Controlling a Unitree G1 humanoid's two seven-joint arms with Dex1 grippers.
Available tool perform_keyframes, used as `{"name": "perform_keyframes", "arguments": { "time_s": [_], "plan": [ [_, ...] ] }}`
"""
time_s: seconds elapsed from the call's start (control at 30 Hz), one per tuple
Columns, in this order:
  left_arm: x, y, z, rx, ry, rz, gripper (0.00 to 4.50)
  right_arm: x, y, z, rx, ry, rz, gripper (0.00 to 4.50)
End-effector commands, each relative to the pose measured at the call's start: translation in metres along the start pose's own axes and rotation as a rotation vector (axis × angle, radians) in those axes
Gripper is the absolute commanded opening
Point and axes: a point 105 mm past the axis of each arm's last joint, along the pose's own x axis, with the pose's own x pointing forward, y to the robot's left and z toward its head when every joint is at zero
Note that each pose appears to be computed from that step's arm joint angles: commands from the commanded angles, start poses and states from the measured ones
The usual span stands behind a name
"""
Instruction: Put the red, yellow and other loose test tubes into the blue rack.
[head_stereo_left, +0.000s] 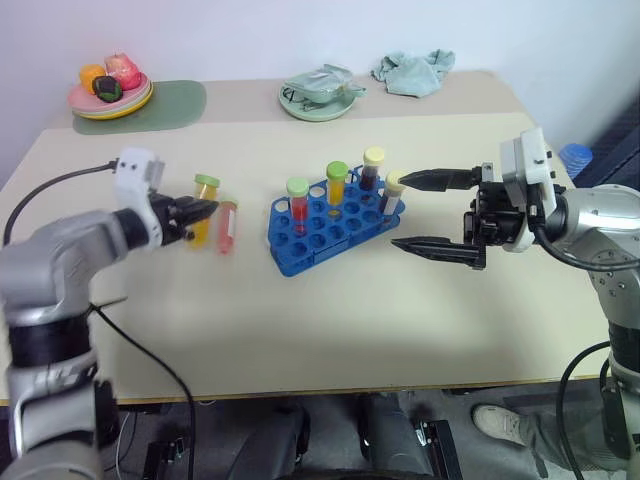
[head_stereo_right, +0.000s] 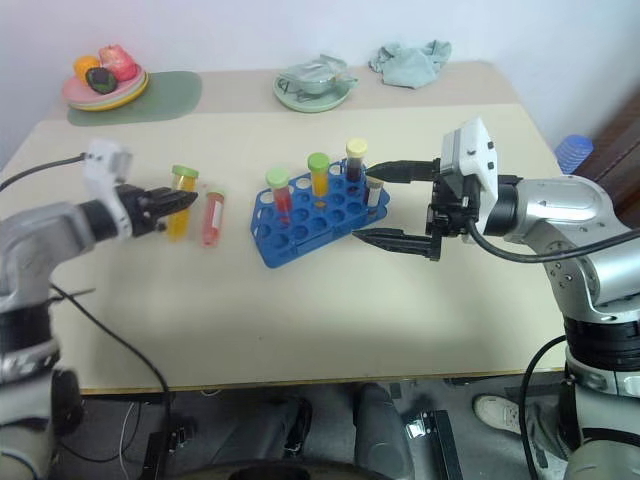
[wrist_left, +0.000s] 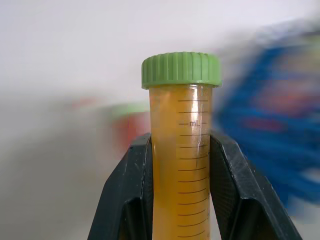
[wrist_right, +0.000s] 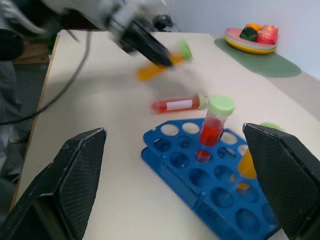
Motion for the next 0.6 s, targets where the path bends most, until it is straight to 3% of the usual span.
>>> {"name": "perform_keyframes", "arguments": {
  "time_s": [0.03,0.27,0.5,0.6],
  "plan": [
    [-0.001,-0.035,0.019,0.135,-0.144,-0.192,1.18,-0.005,0.001,0.01,-0.028,-0.034,-0.051,4.5],
    [0.054,-0.056,0.023,0.174,-0.377,-0.385,1.18,-0.01,0.008,0.003,-0.016,-0.026,-0.153,4.5],
    [0.125,-0.046,0.019,0.149,-0.576,-0.294,1.18,-0.016,0.018,0.002,-0.016,-0.031,-0.264,4.5],
    [0.148,-0.056,0.012,0.111,-0.608,-0.327,1.18,-0.017,0.02,-0.001,-0.02,-0.027,-0.321,4.5]
  ]
}}
